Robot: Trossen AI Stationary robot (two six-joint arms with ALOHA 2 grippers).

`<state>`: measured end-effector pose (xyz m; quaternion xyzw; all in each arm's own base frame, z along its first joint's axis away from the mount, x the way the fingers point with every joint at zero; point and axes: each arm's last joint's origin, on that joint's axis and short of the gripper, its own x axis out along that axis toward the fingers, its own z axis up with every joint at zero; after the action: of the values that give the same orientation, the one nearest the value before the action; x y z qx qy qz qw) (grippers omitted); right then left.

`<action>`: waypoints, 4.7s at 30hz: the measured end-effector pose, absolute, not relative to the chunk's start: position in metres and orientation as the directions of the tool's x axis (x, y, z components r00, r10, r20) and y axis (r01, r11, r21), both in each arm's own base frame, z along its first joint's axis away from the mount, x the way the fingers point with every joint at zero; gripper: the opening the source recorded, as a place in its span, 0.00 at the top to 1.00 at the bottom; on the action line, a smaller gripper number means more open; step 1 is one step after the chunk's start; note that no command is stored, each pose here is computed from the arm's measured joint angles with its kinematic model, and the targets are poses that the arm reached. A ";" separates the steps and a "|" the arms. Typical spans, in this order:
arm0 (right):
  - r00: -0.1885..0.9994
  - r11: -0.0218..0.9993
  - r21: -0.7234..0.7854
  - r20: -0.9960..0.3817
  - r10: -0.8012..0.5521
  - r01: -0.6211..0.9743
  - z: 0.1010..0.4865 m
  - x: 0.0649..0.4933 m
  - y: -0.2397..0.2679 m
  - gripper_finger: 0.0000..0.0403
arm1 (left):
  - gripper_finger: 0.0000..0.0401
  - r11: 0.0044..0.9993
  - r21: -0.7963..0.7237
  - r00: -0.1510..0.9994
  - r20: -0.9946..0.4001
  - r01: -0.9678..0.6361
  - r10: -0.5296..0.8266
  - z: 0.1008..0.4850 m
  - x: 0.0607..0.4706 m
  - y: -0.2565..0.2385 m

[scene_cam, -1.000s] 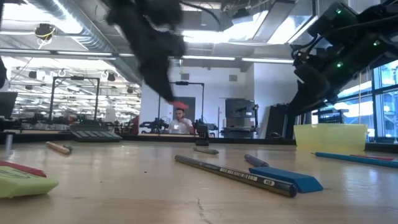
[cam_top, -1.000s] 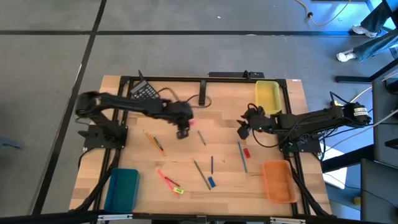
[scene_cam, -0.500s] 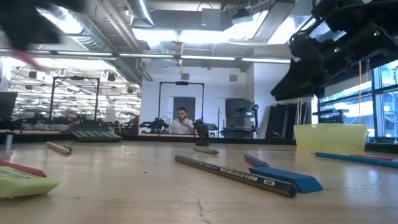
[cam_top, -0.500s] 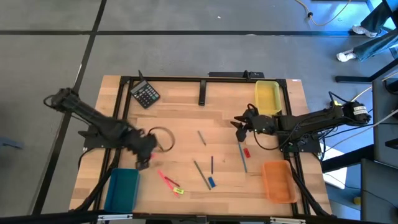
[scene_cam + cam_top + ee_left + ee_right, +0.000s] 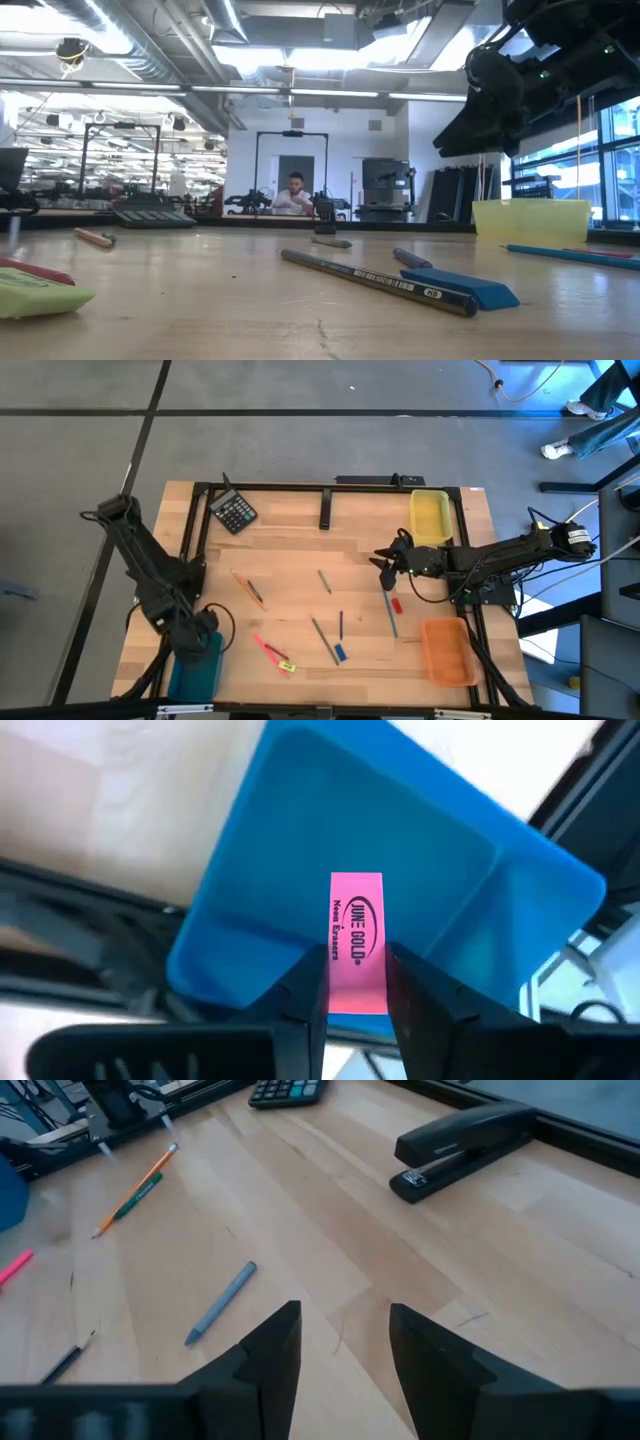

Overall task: Sort crayons/erasers/pens/pencils in bins
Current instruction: Put the pink eraser into the blue bin, then put the yellow eraser into the blue bin

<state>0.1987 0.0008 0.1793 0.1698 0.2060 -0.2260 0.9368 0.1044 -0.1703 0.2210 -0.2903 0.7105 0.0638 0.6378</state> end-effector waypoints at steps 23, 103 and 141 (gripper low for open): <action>0.818 0.869 0.187 -0.472 -0.330 0.458 0.179 0.199 0.002 0.61 | 0.74 0.828 -0.181 -0.153 -0.940 -0.530 -0.304 0.174 0.105 -0.186; 0.789 0.909 0.046 -0.517 -0.333 0.414 0.174 0.196 0.001 0.61 | 0.66 0.928 -0.028 0.503 -0.834 0.371 -0.226 0.153 0.276 -0.214; 0.789 0.914 0.028 -0.516 -0.333 0.404 0.175 0.196 0.001 0.61 | 0.66 0.976 -0.042 0.496 -0.856 0.215 -0.146 0.126 0.287 -0.208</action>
<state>0.1960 0.0010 0.1745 0.0686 0.2593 -0.1954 0.9434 0.2872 -0.2080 0.1258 0.0353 0.4911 -0.1046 0.8641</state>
